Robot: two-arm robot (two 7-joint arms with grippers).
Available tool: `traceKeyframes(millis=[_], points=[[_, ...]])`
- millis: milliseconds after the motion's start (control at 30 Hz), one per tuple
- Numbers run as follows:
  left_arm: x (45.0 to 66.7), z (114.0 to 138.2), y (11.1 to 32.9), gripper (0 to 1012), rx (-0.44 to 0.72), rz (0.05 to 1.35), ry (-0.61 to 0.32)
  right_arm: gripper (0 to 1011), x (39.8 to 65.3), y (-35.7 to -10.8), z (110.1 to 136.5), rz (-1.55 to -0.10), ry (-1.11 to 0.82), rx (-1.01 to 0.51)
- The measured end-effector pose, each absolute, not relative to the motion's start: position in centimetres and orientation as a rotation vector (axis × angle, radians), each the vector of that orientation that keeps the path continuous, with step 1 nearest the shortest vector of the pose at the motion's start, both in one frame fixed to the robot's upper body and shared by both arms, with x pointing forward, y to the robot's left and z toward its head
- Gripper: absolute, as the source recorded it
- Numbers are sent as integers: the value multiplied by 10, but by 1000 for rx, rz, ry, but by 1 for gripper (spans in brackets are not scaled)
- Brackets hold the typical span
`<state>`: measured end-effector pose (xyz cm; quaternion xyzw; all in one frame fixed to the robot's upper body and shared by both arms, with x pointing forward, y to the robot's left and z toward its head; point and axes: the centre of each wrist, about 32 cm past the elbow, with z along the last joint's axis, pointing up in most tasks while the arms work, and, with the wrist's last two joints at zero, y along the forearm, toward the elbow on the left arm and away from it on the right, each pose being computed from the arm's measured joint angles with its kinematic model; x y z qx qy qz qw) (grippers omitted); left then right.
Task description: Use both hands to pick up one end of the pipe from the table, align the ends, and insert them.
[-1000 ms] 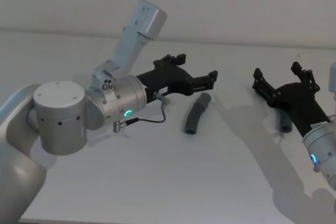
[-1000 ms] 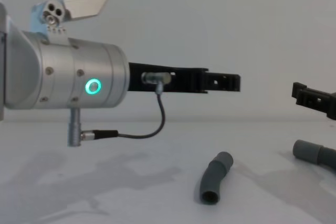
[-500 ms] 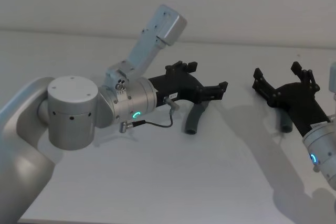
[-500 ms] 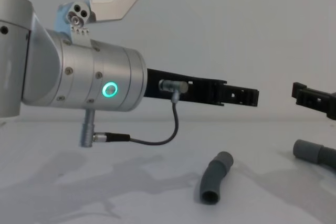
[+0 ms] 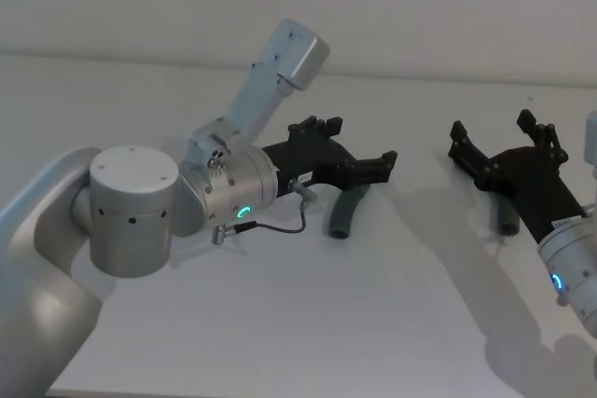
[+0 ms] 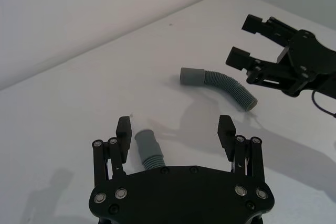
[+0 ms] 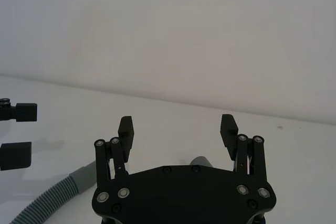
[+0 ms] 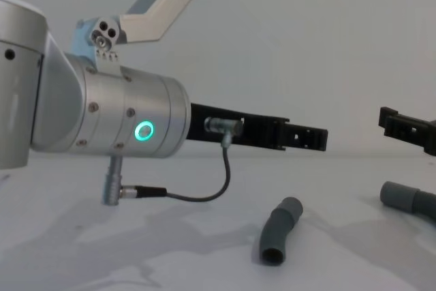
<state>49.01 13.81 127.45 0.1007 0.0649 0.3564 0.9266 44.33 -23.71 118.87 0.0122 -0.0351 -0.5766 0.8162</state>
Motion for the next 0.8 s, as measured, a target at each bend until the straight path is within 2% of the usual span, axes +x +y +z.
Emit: traceKeyframes(millis=[800], points=[[489,1265,130,1001,306,757,134,1004,443,-237,1189,-1229,-75,26]])
